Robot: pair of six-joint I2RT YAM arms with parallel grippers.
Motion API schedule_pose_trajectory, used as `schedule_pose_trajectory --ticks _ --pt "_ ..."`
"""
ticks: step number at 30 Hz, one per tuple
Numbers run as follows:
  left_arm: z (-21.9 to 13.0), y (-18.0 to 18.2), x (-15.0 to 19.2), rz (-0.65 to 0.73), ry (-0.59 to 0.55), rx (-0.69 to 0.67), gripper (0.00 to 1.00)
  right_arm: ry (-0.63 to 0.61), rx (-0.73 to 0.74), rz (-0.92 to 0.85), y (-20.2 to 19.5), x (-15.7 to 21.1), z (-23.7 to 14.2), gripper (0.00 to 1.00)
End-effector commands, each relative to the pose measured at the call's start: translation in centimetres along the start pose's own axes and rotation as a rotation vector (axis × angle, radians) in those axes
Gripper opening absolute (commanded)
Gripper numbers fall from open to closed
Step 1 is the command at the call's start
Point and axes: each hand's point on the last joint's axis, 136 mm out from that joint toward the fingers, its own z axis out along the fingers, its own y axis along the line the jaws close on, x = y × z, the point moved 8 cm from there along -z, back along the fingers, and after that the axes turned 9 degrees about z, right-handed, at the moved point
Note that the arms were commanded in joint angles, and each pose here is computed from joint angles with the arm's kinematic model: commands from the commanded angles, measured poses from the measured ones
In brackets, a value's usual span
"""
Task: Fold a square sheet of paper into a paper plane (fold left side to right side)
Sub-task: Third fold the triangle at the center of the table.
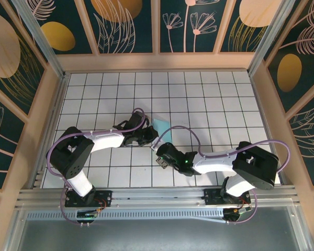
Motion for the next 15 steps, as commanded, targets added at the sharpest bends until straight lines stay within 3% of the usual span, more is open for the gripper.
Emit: schedule_pose_trajectory --ticks 1,5,9,15 --pt "-0.6 0.4 -0.2 0.006 0.004 -0.017 0.23 0.014 -0.057 0.049 0.1 -0.3 -0.3 0.0" --pt "-2.6 1.6 -0.4 0.007 -0.02 -0.059 0.37 0.041 -0.154 0.134 -0.1 -0.5 -0.5 0.0" --pt "-5.1 2.7 -0.9 -0.004 -0.065 -0.08 0.4 0.083 -0.285 0.232 -0.4 -0.7 -0.6 0.0" --pt "-5.8 1.7 -2.0 0.065 -0.072 -0.043 0.25 0.134 -0.445 0.32 -0.4 -0.8 -0.4 0.0"
